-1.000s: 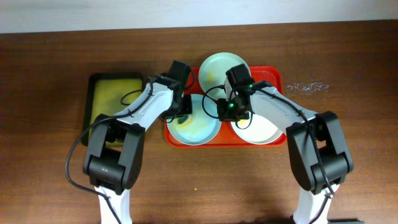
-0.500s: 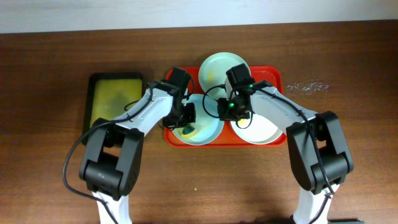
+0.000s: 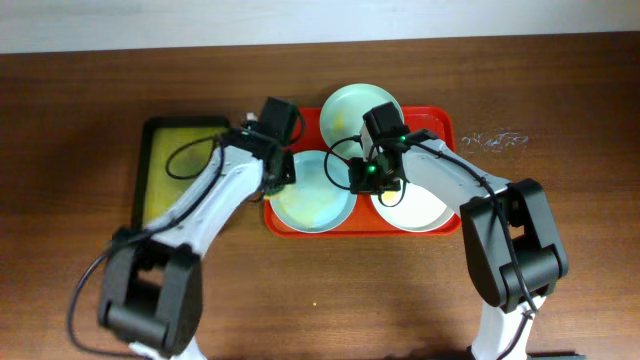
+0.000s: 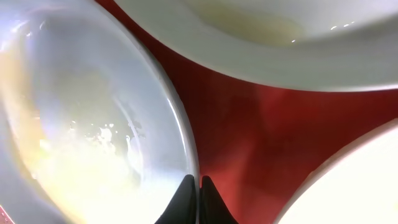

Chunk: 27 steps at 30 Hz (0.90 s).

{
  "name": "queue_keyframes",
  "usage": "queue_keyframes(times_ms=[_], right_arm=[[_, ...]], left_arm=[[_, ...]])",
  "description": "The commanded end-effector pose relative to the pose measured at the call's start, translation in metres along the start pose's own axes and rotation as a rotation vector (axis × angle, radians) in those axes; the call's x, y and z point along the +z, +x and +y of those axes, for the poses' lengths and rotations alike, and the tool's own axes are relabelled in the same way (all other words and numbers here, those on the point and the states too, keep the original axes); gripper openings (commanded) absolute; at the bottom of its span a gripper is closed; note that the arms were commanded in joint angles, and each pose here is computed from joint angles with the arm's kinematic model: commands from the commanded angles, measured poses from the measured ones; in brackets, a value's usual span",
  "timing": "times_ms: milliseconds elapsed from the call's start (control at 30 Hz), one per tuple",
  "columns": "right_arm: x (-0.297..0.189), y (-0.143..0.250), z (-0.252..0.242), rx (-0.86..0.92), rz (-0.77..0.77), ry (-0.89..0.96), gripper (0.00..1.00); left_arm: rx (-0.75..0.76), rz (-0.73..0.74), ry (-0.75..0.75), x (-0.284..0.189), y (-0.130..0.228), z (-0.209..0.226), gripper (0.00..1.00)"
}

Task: Clean dirty plates on tray and stack at the side
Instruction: 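Lift the scrubbed plate with the right gripper, return sponge to black tray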

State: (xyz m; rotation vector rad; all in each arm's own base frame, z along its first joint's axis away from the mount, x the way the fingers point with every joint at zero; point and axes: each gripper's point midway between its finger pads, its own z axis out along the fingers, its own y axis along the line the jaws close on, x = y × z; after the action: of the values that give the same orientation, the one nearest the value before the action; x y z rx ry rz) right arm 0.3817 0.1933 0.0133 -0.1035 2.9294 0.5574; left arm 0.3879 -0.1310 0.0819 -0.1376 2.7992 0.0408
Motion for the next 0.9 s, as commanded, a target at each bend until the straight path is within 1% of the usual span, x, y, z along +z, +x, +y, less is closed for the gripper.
queue_keyframes(times_ms=[0,33,67,133,167,233,300,333,367,400,533,633,767,800,833,867], right_arm=[[-0.027,-0.016,0.022,-0.124,-0.040,0.025,0.04],[-0.037,-0.022,0.026,-0.142,-0.054,0.074,0.04],[-0.056,-0.033,0.026,-0.175,-0.090,0.213,0.04],[-0.078,-0.044,0.027,-0.217,-0.141,0.364,0.04],[-0.101,-0.051,0.031,-0.256,-0.191,0.496,0.04],[-0.141,-0.063,0.047,-0.325,-0.299,0.686,0.04],[-0.176,-0.069,0.068,-0.474,-0.392,0.894,0.04],[-0.182,-0.069,0.075,-0.538,-0.404,0.949,0.04],[-0.194,-0.068,0.087,-0.645,-0.421,1.061,0.04],[-0.206,-0.067,0.098,-0.715,-0.444,1.156,0.04],[-0.240,-0.062,0.141,-0.908,-0.497,1.426,0.04],[-0.257,-0.057,0.160,-0.947,-0.516,1.544,0.04],[-0.266,-0.054,0.162,-0.940,-0.516,1.604,0.04],[-0.263,-0.054,0.162,-0.943,-0.518,1.589,0.04],[-0.249,-0.054,0.163,-0.916,-0.560,1.482,0.04],[-0.215,-0.050,0.160,-0.961,-0.503,1.289,0.04]], left_arm=[[-0.103,-0.120,0.037,-0.046,-0.033,0.028,0.00],[-0.140,-0.123,0.045,-0.051,-0.037,0.041,0.00],[-0.203,-0.109,0.043,-0.054,-0.040,0.066,0.00],[-0.255,-0.077,0.011,-0.052,-0.036,0.091,0.00],[-0.301,-0.046,-0.022,-0.050,-0.031,0.114,0.00],[-0.380,-0.022,-0.058,-0.048,-0.027,0.147,0.00],[-0.450,-0.020,-0.086,-0.047,-0.027,0.176,0.00],[-0.470,-0.019,-0.093,-0.047,-0.026,0.184,0.00],[-0.499,-0.015,-0.105,-0.047,-0.024,0.196,0.00],[-0.517,-0.011,-0.112,-0.047,-0.023,0.203,0.00],[-0.529,-0.006,-0.118,-0.047,-0.021,0.208,0.00],[-0.528,0.002,-0.120,-0.047,-0.019,0.208,0.00],[-0.528,0.012,-0.121,-0.047,-0.016,0.208,0.00],[-0.528,0.012,-0.121,-0.047,-0.016,0.208,0.00],[-0.528,0.012,-0.122,-0.047,-0.016,0.208,0.00],[-0.526,0.015,-0.121,-0.047,-0.016,0.207,0.00]])
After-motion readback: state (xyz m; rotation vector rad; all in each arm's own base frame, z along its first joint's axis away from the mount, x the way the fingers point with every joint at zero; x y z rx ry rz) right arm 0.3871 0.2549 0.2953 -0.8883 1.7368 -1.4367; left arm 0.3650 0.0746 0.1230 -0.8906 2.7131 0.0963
